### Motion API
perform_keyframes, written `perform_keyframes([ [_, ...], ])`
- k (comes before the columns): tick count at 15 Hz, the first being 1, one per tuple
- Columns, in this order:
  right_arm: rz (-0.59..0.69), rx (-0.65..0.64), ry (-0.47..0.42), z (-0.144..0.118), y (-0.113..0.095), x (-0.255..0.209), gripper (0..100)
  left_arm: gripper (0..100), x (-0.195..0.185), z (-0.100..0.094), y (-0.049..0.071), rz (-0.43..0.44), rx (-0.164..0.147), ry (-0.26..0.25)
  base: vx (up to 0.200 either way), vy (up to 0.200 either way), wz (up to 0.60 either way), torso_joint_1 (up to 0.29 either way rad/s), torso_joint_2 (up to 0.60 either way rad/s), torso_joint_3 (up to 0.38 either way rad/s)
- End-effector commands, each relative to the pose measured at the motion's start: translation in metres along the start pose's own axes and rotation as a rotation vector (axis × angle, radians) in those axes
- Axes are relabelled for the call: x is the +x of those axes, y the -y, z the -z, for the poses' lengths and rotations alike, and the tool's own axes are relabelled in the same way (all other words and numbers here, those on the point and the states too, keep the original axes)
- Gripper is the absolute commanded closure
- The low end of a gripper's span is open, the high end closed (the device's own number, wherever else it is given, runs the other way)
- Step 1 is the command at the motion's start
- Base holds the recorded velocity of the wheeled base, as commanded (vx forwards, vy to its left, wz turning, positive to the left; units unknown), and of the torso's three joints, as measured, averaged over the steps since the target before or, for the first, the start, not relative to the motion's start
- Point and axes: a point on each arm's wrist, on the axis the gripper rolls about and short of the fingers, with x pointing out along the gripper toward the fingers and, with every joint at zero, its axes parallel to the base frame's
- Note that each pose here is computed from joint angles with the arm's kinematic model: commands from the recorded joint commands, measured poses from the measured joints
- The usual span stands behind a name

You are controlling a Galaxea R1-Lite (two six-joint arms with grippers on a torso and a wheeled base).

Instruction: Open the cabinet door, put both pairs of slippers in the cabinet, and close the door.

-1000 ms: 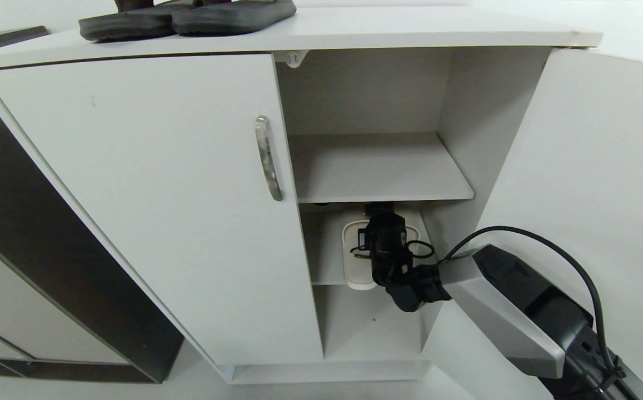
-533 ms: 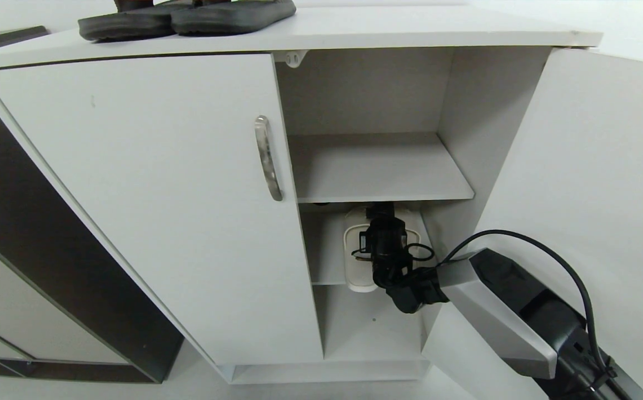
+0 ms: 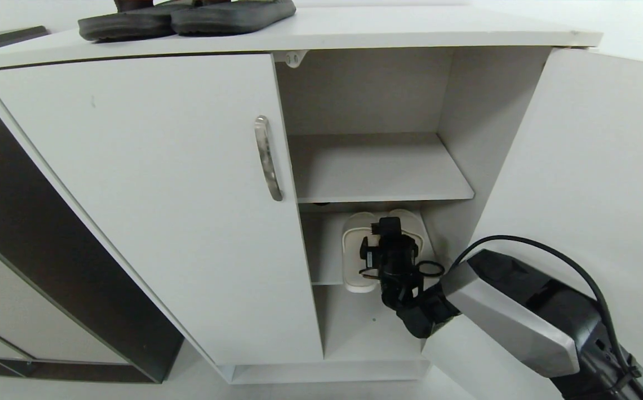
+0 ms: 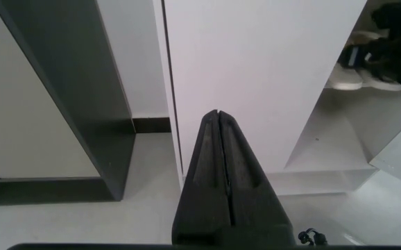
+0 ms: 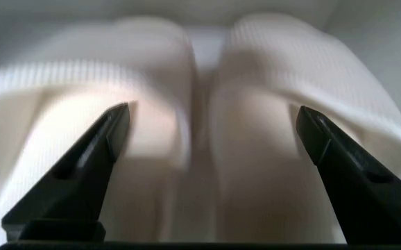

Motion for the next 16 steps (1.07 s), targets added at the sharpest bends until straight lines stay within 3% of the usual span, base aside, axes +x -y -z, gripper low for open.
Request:
perform_keyframes([
  [1, -0.056, 0.0, 0.01, -0.021, 0.012, -0.057, 0, 100, 0.0, 0.0, 0.0, -0.001, 0.0, 0.001, 0.0, 0.0, 0.0, 0.0, 0.0, 0.0],
  [6, -0.104, 0.01, 0.03, -0.022, 0.029, -0.109, 0, 100, 0.0, 0.0, 0.0, 0.0, 0.002, 0.001, 0.0, 0.0, 0.0, 0.0, 0.0, 0.0],
  [16, -0.13, 0.028, 0.052, -0.029, 0.025, -0.121, 0, 100, 0.0, 0.0, 0.0, -0.006, -0.002, 0.001, -0.18, 0.0, 0.0, 0.002, 0.0, 0.0],
])
